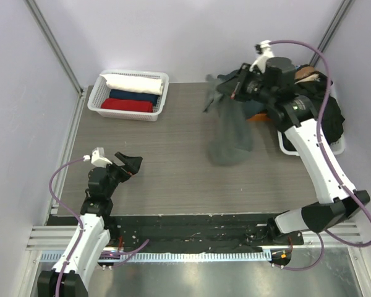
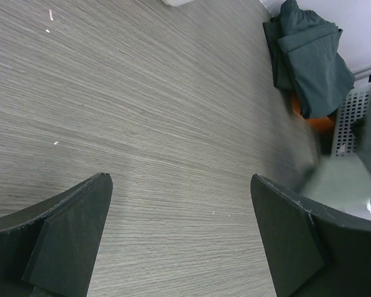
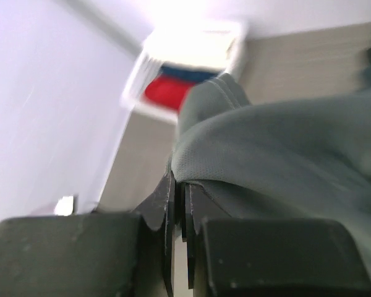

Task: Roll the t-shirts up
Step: Place the T-shirt at the center of the board, then move the bin to the corner of the board.

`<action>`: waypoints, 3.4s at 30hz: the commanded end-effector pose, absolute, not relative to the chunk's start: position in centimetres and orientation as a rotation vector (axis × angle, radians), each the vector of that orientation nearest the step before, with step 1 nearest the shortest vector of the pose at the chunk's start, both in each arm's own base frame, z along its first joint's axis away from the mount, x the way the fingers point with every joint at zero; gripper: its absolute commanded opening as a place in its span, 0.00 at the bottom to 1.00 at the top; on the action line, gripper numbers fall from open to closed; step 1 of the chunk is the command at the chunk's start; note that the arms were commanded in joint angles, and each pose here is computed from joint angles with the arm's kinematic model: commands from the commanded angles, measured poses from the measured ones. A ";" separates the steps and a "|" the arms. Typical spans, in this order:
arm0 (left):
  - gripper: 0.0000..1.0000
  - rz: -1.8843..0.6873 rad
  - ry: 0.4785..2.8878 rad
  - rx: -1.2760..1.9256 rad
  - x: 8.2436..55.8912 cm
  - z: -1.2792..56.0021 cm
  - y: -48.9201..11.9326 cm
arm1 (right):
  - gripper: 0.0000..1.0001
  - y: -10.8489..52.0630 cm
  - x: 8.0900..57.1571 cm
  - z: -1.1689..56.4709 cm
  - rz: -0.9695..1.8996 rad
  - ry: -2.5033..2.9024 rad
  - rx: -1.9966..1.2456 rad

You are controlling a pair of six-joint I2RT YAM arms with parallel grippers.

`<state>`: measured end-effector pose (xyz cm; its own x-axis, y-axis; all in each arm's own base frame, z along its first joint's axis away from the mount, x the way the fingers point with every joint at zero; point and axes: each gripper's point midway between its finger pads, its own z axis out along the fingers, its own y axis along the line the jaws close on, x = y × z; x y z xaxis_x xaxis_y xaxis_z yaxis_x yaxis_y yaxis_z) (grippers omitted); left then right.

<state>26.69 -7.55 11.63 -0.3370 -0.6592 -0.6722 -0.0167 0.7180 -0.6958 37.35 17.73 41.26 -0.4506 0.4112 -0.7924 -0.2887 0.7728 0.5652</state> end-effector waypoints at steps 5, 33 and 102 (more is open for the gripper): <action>1.00 -0.733 1.752 -0.498 27.1 13.7 -7.6 | 0.02 23.1 33.1 45.3 1.006 1.816 -0.153; 1.00 -0.752 1.811 -0.513 30.8 16.7 -10.5 | 0.63 17.9 31.3 16.9 0.604 2.227 0.025; 1.00 -0.729 2.176 -0.173 45.8 20.0 -27.0 | 0.64 15.8 29.3 18.8 0.586 2.093 0.060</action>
<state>49.73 -24.52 12.41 -0.7455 -0.3365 -0.5753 -0.0025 0.8645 -0.5026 29.85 15.19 17.92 -0.5758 0.2413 -0.7812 -0.1495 0.9083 0.3907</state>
